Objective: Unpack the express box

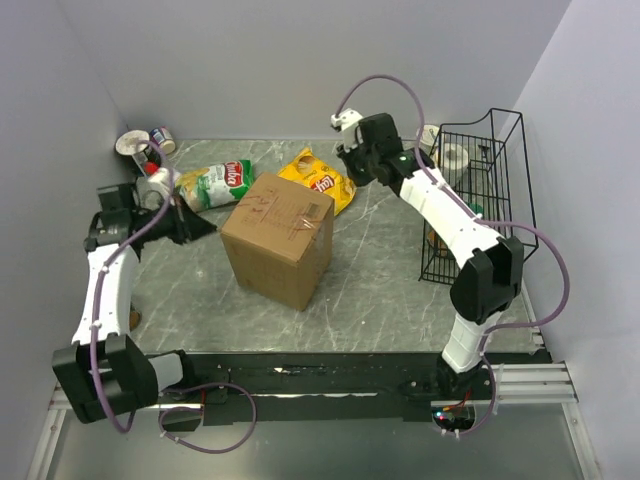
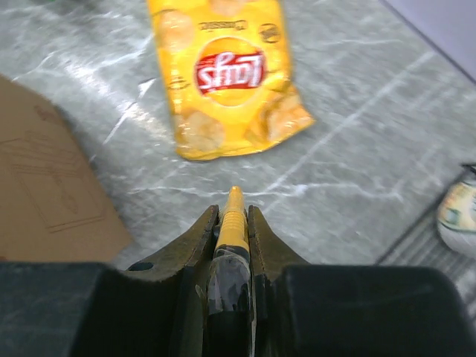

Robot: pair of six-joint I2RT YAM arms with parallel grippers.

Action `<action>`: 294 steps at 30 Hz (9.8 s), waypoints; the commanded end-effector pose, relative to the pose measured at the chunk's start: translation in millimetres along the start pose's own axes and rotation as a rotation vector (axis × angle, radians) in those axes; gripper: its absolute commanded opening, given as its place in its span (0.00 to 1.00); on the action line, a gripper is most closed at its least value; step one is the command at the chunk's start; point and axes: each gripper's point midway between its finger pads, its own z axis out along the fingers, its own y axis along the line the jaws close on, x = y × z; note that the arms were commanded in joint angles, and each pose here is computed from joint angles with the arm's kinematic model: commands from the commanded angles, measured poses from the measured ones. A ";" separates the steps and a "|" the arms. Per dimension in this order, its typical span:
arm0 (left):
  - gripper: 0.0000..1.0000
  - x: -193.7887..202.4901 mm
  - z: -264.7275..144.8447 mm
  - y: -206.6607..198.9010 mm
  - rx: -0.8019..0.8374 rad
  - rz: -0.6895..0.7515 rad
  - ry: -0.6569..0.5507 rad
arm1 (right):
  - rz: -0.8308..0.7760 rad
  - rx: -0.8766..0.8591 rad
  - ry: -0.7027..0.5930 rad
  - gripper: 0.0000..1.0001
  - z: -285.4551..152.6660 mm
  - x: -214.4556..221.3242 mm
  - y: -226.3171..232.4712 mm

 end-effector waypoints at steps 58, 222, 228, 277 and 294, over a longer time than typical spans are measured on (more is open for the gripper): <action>0.01 -14.9 100.5 -68.8 0.077 0.619 0.073 | -0.282 -0.636 -0.136 0.00 -170.1 93.8 178.4; 0.01 31.1 127.1 -237.8 0.538 0.540 0.122 | 0.160 0.145 -0.475 0.00 -191.6 -24.4 51.9; 0.01 31.0 129.4 -237.3 0.539 0.541 0.119 | 0.161 0.125 -0.452 0.00 -187.3 -20.9 56.7; 0.01 39.6 138.0 -223.3 0.476 0.493 0.141 | 0.186 0.070 -0.303 0.00 -178.4 8.4 70.4; 0.01 49.1 149.0 -203.1 0.361 0.480 0.154 | 0.223 -0.046 -0.169 0.00 -195.5 22.5 89.7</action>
